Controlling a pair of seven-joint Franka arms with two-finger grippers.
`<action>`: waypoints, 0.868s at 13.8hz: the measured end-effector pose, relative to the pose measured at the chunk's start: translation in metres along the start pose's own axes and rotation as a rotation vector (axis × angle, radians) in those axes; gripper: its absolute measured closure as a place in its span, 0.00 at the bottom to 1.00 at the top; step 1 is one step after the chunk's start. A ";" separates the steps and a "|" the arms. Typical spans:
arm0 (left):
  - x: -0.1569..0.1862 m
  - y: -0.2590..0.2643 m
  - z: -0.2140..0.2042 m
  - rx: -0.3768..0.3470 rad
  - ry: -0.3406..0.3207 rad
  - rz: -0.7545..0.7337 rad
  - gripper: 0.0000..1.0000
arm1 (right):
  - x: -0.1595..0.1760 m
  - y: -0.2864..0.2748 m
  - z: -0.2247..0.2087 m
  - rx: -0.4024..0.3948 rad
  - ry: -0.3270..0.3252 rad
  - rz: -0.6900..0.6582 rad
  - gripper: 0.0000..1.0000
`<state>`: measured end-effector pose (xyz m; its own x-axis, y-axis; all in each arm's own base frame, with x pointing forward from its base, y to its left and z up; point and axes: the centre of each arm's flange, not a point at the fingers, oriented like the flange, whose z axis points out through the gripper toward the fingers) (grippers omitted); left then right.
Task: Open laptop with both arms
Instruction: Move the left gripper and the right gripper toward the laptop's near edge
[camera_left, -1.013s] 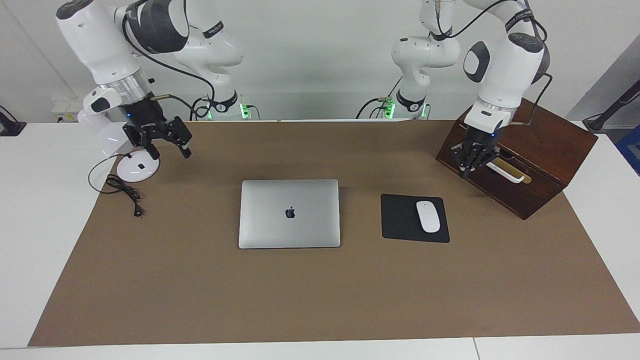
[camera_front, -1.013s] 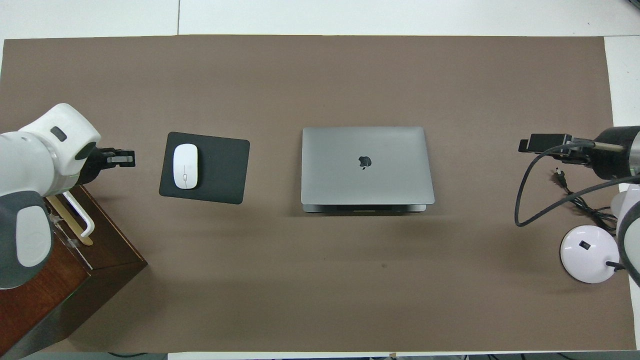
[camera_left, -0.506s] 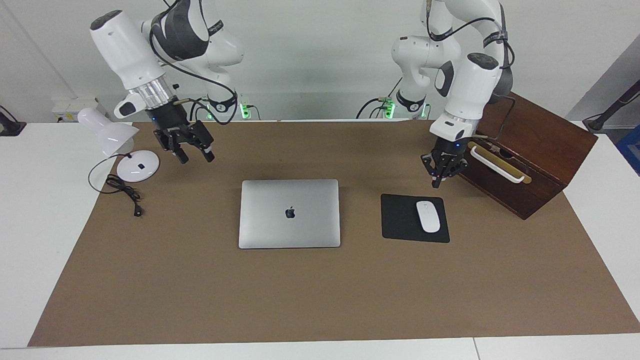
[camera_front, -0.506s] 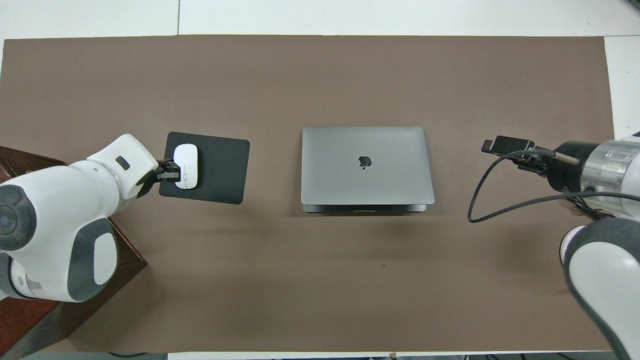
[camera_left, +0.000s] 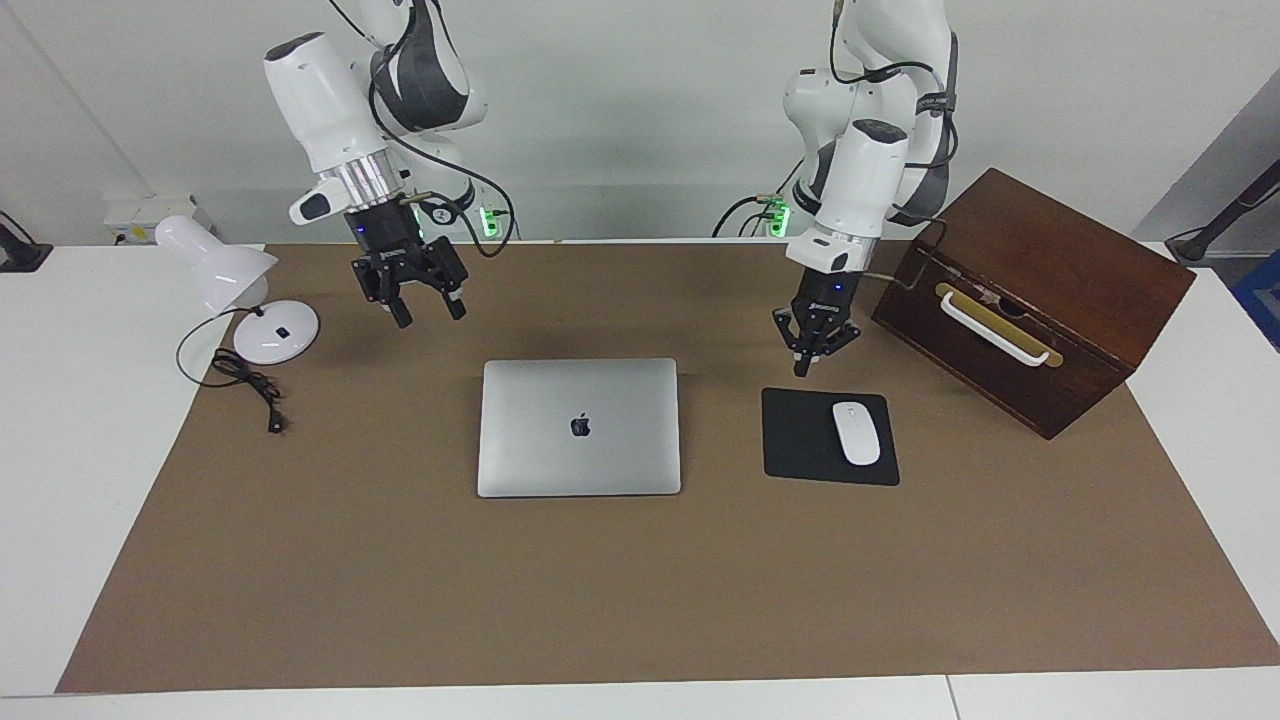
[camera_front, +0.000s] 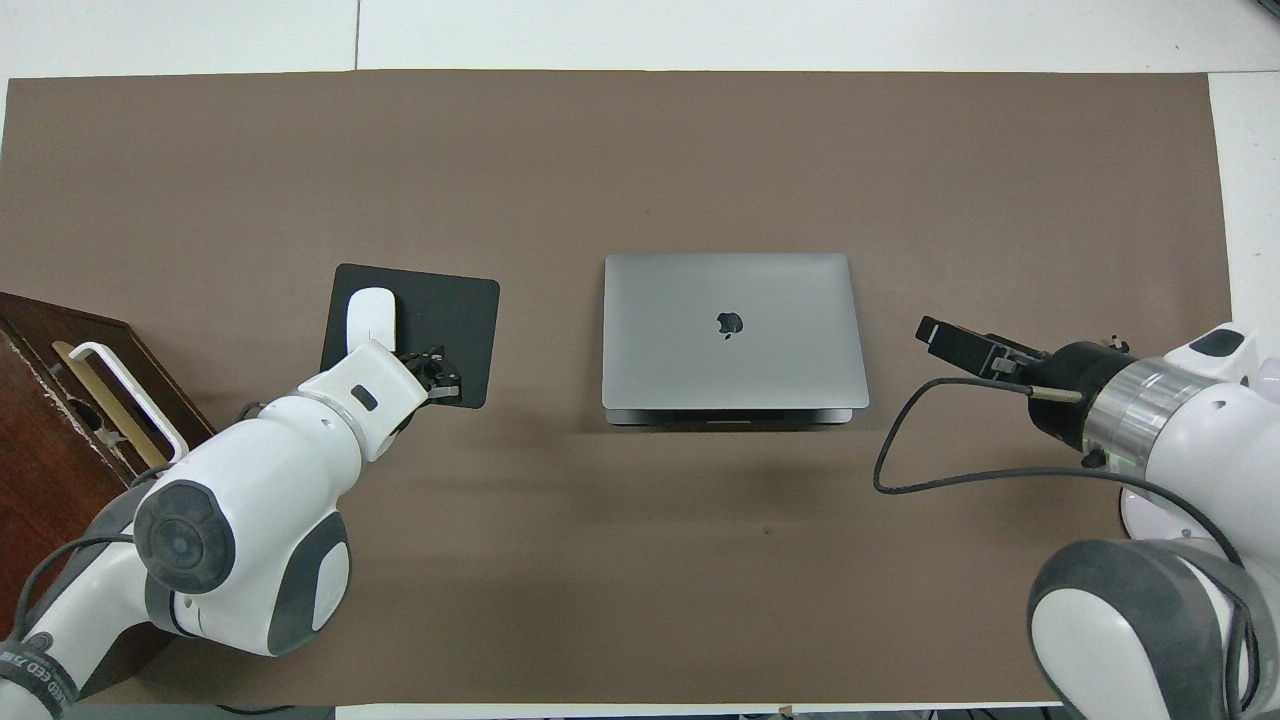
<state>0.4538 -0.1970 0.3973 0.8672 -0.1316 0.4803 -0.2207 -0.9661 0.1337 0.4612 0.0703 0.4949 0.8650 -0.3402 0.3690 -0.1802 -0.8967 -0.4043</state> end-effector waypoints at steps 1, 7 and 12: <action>-0.006 0.008 0.001 -0.011 0.015 0.006 0.99 | -0.008 -0.001 0.000 0.006 0.018 -0.013 0.00; -0.053 0.038 0.015 -0.071 0.118 0.062 0.99 | -0.059 -0.026 0.002 0.137 0.083 0.020 0.00; -0.074 0.071 0.021 -0.122 0.147 0.122 0.99 | -0.095 -0.053 0.009 0.277 0.059 0.223 0.00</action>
<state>0.3838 -0.2605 0.3530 0.7583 -0.2036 0.6192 -0.3800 -0.9100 0.1662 0.3932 0.1531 0.4735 0.7884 -0.5421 0.2906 -0.2206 -0.6903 -0.6891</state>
